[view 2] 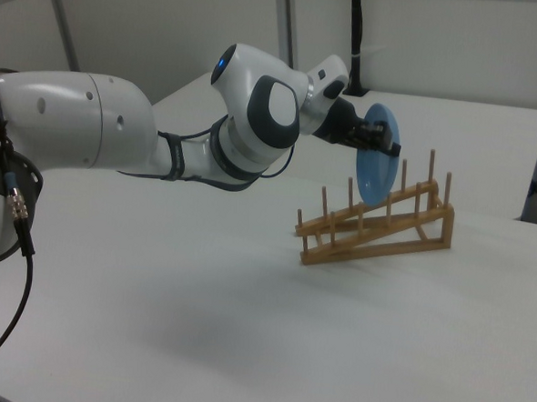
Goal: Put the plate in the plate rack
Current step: 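Lower the upright plate between the rack pegs, then open the gripper and raise it away from the racked plate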
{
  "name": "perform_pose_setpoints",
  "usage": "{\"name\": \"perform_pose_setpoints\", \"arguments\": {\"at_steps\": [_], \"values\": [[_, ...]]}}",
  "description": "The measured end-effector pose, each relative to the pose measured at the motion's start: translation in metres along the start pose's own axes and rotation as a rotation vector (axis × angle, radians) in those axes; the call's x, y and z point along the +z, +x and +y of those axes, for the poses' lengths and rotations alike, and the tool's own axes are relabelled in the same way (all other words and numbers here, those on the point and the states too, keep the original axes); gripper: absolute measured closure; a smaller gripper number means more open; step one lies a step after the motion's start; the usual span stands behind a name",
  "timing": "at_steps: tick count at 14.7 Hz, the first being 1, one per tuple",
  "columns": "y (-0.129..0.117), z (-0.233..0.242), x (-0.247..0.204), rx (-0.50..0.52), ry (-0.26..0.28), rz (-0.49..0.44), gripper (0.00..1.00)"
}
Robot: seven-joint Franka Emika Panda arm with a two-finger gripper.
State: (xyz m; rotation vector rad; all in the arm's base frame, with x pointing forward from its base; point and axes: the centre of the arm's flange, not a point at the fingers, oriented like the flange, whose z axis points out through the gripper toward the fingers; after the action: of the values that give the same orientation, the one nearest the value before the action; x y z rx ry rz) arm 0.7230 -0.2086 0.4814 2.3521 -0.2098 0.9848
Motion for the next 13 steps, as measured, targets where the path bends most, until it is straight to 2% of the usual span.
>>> {"name": "perform_pose_setpoints", "arguments": {"at_steps": [2,3,5,10,12,13], "values": [[-0.003,-0.012,0.002,-0.014,-0.002,0.003,0.93],[-0.005,-0.020,0.004,-0.019,0.002,0.001,0.88],[-0.007,-0.026,0.007,-0.023,0.006,-0.003,0.71],[-0.004,-0.032,0.003,-0.015,0.014,0.005,0.18],[0.003,-0.045,-0.006,0.040,0.038,0.015,0.01],[0.008,-0.053,-0.013,0.078,0.057,0.017,0.00]]}}
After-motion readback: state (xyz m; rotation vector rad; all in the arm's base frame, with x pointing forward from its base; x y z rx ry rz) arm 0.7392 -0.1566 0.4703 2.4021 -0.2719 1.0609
